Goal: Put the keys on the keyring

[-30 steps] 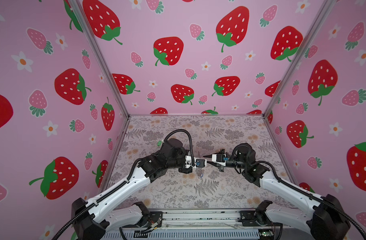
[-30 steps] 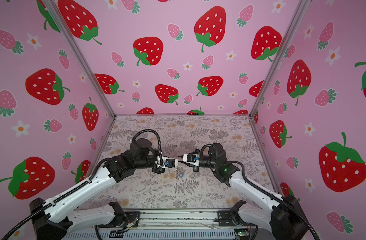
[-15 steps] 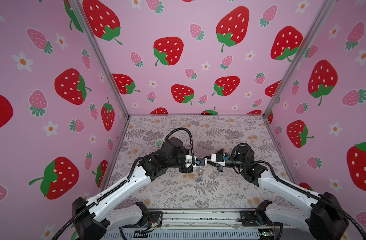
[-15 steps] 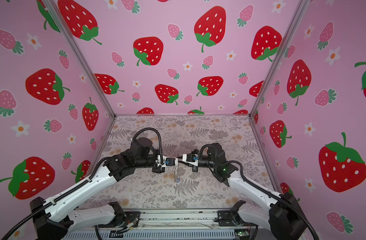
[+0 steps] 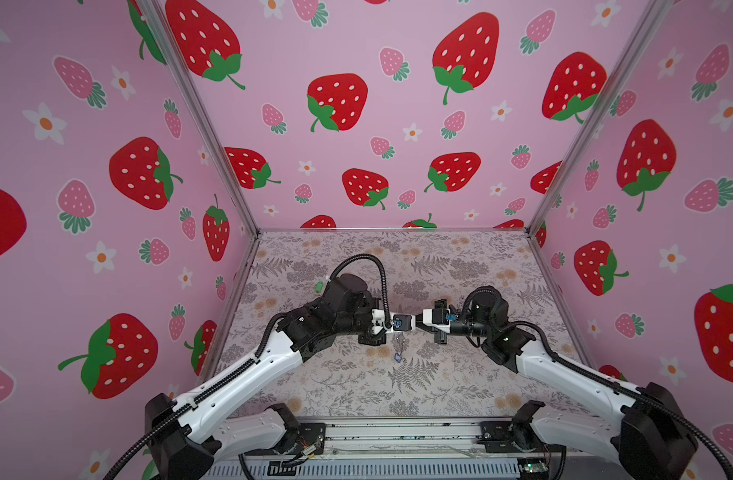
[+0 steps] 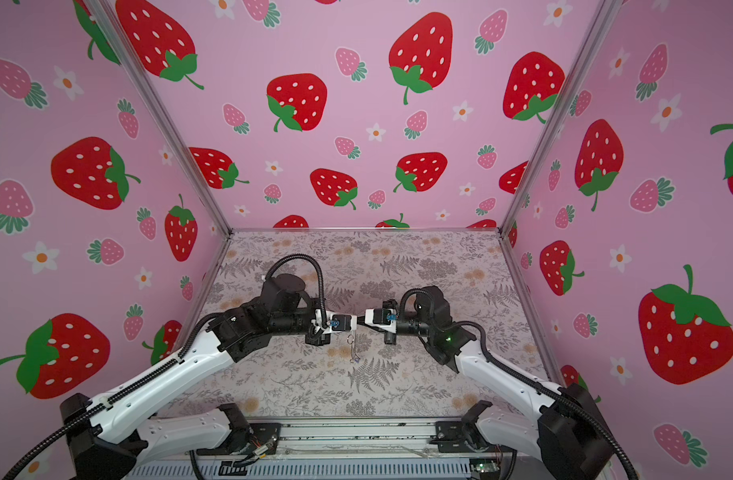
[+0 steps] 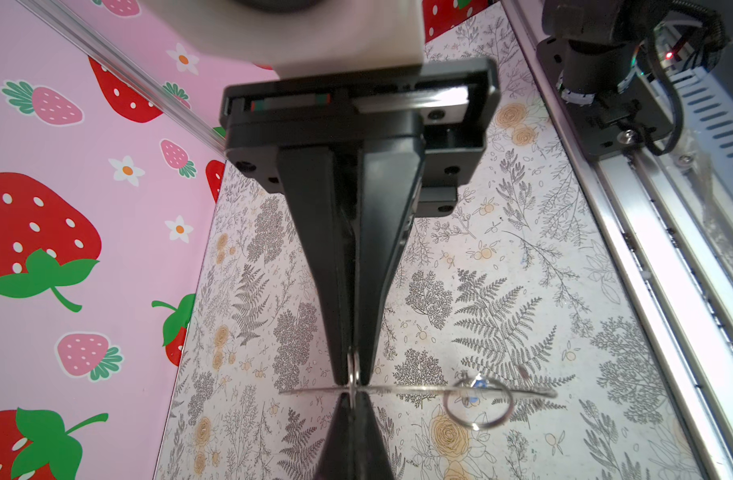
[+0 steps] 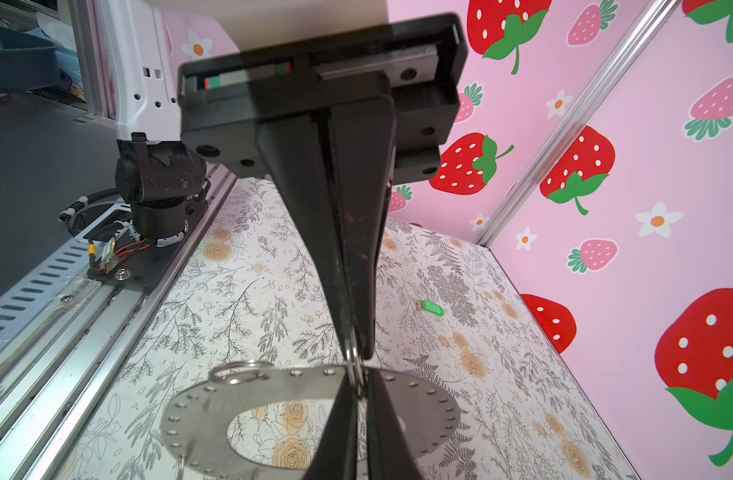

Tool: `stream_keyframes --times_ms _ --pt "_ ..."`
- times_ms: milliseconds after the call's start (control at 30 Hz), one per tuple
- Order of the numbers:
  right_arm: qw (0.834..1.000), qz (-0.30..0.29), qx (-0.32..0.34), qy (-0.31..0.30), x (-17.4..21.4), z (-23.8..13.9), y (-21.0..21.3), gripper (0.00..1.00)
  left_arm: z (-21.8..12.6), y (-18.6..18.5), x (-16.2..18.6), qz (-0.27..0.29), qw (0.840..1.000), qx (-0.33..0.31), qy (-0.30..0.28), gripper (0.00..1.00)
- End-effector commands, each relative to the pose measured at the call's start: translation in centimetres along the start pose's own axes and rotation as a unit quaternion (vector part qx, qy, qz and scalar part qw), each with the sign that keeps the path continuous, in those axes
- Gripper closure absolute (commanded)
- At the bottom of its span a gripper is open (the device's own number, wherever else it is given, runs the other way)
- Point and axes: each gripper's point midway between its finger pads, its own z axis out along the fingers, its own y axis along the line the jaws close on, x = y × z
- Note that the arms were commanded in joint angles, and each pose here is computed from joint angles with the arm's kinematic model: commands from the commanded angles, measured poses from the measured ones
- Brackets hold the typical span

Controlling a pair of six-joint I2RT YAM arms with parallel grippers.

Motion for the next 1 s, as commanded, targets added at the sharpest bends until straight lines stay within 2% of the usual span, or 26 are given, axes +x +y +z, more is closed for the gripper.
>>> stream_keyframes --times_ms 0,467,567,767,800,867,900,967 --pt "1.000 -0.018 -0.004 -0.016 -1.2 0.2 -0.3 0.90 -0.8 0.5 -1.8 0.010 1.000 0.006 -0.026 1.00" --pt "1.000 -0.016 -0.008 -0.020 -1.5 0.1 -0.1 0.90 -0.8 0.2 -1.6 0.009 1.000 0.017 -0.019 1.00" --pt "1.000 -0.018 -0.008 -0.021 -1.5 0.0 0.0 0.96 -0.8 0.1 -1.6 0.008 1.000 0.018 -0.019 1.00" --pt "1.000 -0.014 -0.013 -0.021 -1.3 0.1 0.2 0.97 -0.7 0.4 -1.6 -0.005 1.000 0.015 -0.021 1.00" --pt "1.000 -0.013 -0.013 -0.022 -1.4 0.1 0.2 0.98 -0.8 0.6 -1.6 -0.012 0.999 0.014 -0.028 0.96" --pt "1.000 -0.010 -0.011 -0.025 -1.4 0.0 0.1 0.99 -1.2 1.0 -1.6 -0.030 0.998 0.005 -0.050 0.82" --pt "0.999 -0.008 -0.009 -0.030 -1.6 0.0 0.1 0.99 -1.4 1.3 -1.6 -0.041 0.997 -0.001 -0.062 0.78" --pt "0.999 -0.006 -0.003 -0.043 -2.0 -0.1 0.0 0.99 -2.3 1.7 -1.5 -0.065 0.993 -0.010 -0.100 0.78"
